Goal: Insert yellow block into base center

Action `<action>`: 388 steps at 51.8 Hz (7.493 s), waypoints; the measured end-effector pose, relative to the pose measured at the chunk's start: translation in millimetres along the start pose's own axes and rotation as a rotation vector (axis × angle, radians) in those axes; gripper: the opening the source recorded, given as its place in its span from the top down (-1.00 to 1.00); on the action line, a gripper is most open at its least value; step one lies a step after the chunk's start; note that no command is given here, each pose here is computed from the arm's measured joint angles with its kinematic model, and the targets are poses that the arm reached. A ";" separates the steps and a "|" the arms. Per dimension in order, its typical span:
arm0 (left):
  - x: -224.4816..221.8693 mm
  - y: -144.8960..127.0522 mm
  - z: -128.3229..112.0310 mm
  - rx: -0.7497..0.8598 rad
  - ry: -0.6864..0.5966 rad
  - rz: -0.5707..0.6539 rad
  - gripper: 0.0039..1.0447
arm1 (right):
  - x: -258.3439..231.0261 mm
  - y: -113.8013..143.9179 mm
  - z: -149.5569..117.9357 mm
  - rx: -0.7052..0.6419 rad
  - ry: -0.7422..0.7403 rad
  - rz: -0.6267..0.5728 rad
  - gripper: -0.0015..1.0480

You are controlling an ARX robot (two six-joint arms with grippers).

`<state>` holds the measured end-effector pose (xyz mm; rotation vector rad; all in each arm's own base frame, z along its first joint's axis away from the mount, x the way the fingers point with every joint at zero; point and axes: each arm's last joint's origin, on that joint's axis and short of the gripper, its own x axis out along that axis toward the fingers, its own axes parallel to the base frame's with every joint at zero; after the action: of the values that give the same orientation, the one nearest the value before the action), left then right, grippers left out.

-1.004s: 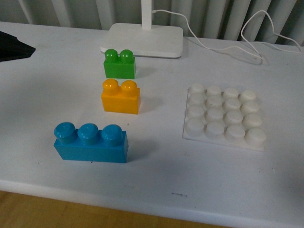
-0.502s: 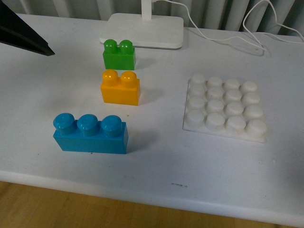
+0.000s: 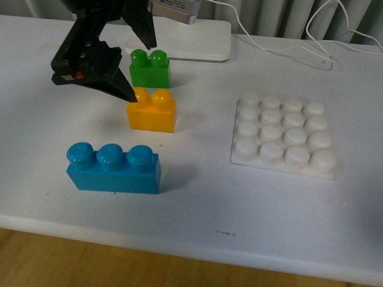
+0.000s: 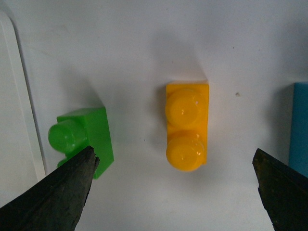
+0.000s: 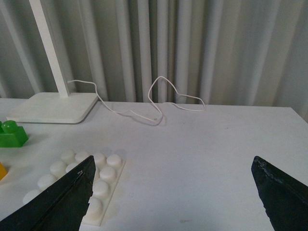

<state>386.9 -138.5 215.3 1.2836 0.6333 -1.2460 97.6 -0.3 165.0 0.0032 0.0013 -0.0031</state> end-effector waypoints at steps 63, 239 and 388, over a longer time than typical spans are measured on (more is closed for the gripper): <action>65.8 9.0 2.5 0.011 0.016 -0.111 -0.88 | 0.0 0.0 0.0 0.000 0.000 0.000 -0.82; 99.1 21.2 148.1 0.068 -0.127 -0.104 0.40 | 0.0 0.0 0.0 0.000 0.000 0.000 -0.82; -78.2 -22.2 53.1 -0.089 -0.113 0.833 -0.89 | 0.0 0.0 0.0 0.000 0.000 0.000 -0.82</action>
<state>329.9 -158.7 291.2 1.2003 0.0346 -0.5812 97.6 -0.3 165.0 0.0032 0.0013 -0.0031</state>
